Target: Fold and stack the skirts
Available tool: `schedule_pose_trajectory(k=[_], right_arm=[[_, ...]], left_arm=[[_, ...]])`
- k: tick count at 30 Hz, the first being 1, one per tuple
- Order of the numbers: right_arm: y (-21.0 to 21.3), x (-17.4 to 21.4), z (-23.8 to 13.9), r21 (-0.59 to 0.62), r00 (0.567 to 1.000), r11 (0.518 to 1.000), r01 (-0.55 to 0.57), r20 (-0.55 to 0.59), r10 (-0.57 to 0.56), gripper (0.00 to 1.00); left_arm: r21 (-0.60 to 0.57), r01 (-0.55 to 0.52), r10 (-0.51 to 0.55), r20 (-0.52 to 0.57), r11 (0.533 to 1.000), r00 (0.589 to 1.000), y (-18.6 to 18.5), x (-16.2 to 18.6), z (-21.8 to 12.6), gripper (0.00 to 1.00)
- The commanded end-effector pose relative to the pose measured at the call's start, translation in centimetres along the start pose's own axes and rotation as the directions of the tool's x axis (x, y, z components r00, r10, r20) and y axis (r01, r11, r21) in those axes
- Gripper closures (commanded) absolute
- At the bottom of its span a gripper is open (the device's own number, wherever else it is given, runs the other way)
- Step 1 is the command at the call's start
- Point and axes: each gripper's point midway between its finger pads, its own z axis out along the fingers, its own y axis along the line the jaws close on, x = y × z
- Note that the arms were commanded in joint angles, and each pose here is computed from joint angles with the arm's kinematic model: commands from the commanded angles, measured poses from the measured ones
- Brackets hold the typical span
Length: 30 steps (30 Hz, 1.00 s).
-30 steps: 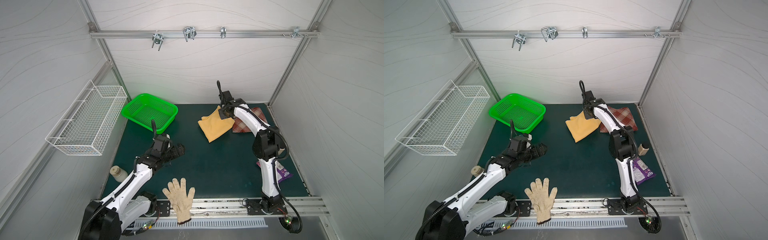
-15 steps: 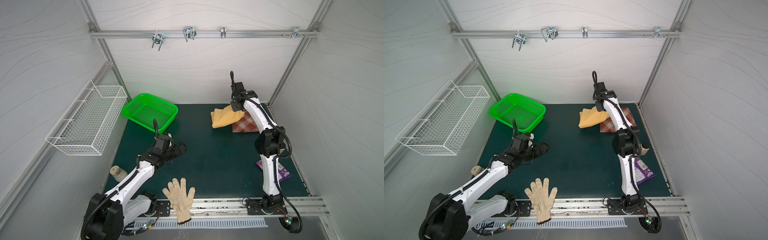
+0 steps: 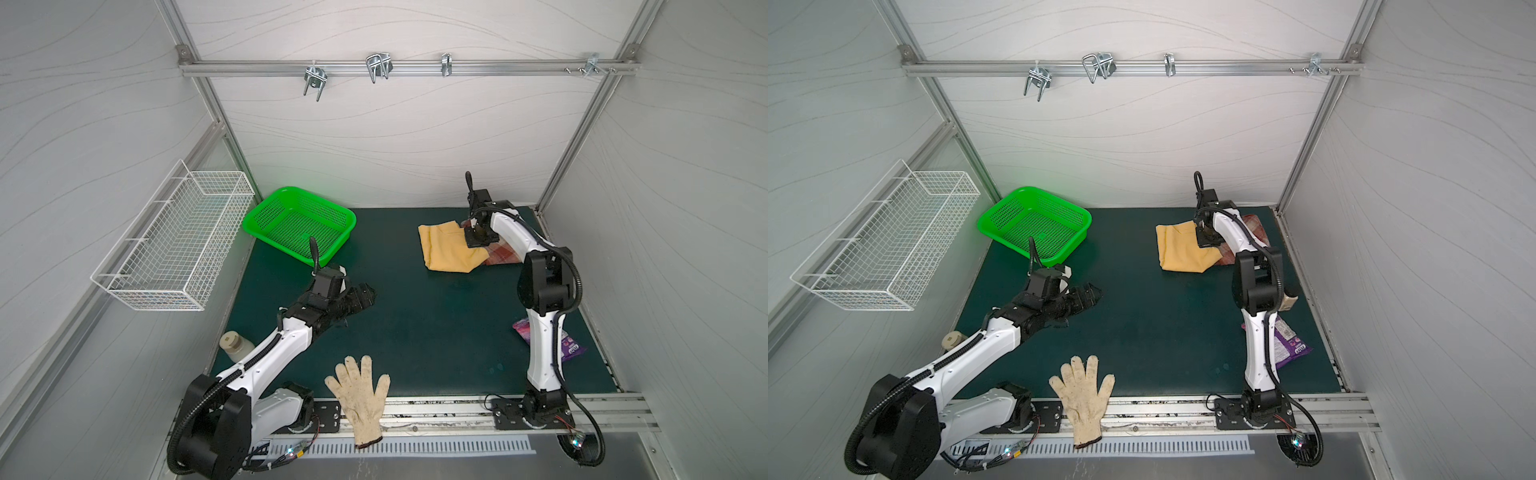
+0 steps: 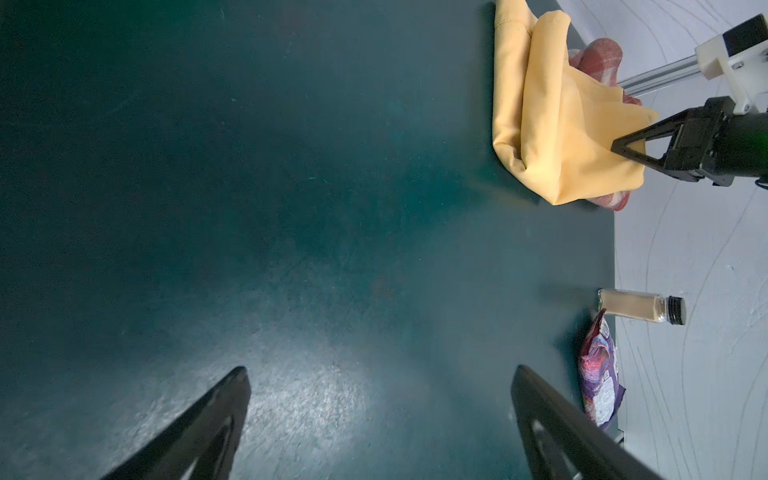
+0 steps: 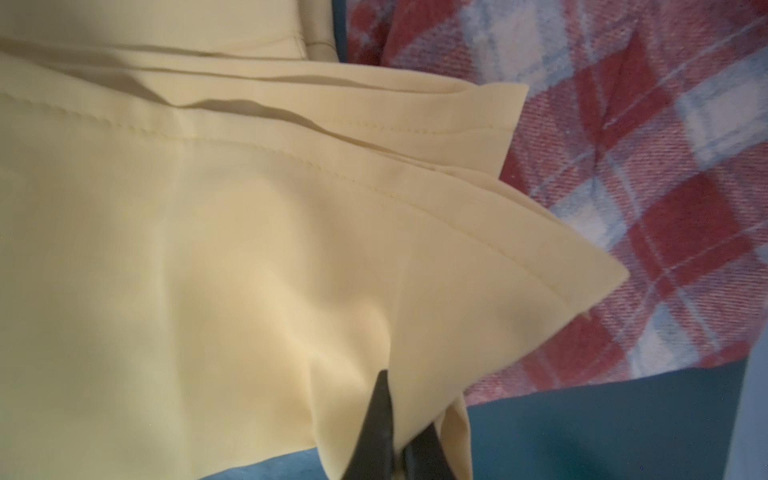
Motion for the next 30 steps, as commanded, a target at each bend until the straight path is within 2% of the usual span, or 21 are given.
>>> schedule_pose_trajectory(k=[1,6,10,15,19,22,24,26,30], right_arm=[[2.3,-1.7,-1.2,-0.093,0.998,0.995,-0.024,0.061,0.029,0.99],[3.5,-2.9,-2.1,-0.113,0.995,0.994,-0.013,0.096,0.024,0.98],[4.7,-4.1,-3.6,-0.196,0.985,0.980,-0.028,0.161,0.060,0.95],[4.0,-3.8,-2.3,-0.159,0.993,0.986,-0.052,0.096,0.068,0.94],[2.2,-2.7,-0.4,-0.149,0.991,0.982,-0.112,0.053,0.121,0.92],[0.3,-1.9,0.6,-0.091,0.990,0.986,-0.137,0.028,0.140,0.65],[-0.1,-1.8,0.9,-0.110,0.989,0.984,-0.143,0.021,0.146,0.48],[-0.1,-2.1,0.6,-0.134,0.988,0.981,-0.141,0.040,0.147,0.38],[0.2,-3.3,-1.0,-0.171,0.983,0.975,-0.141,0.091,0.158,0.26]], left_arm=[[0.008,-0.016,0.016,0.041,1.000,0.999,-0.4,-0.7,-0.5,0.02],[-0.003,-0.018,0.018,0.039,1.000,0.999,-0.2,-0.7,-0.5,0.02],[-0.012,-0.020,0.021,0.044,1.000,0.999,-0.2,-0.8,-0.7,0.02],[-0.012,-0.015,0.015,0.036,1.000,0.999,-0.2,-0.9,-0.4,0.02],[-0.004,-0.015,0.015,0.035,1.000,0.999,-0.5,-0.9,-0.3,0.02],[0.026,-0.027,0.027,0.011,0.999,1.000,-1.4,-1.0,0.0,0.02],[0.035,-0.038,0.039,-0.007,0.999,0.999,-2.2,-1.1,0.3,0.02],[0.044,-0.048,0.049,-0.017,0.998,0.999,-2.9,-1.1,0.6,0.01],[0.063,-0.063,0.065,-0.026,0.996,0.998,-4.4,-1.2,1.2,0.01]])
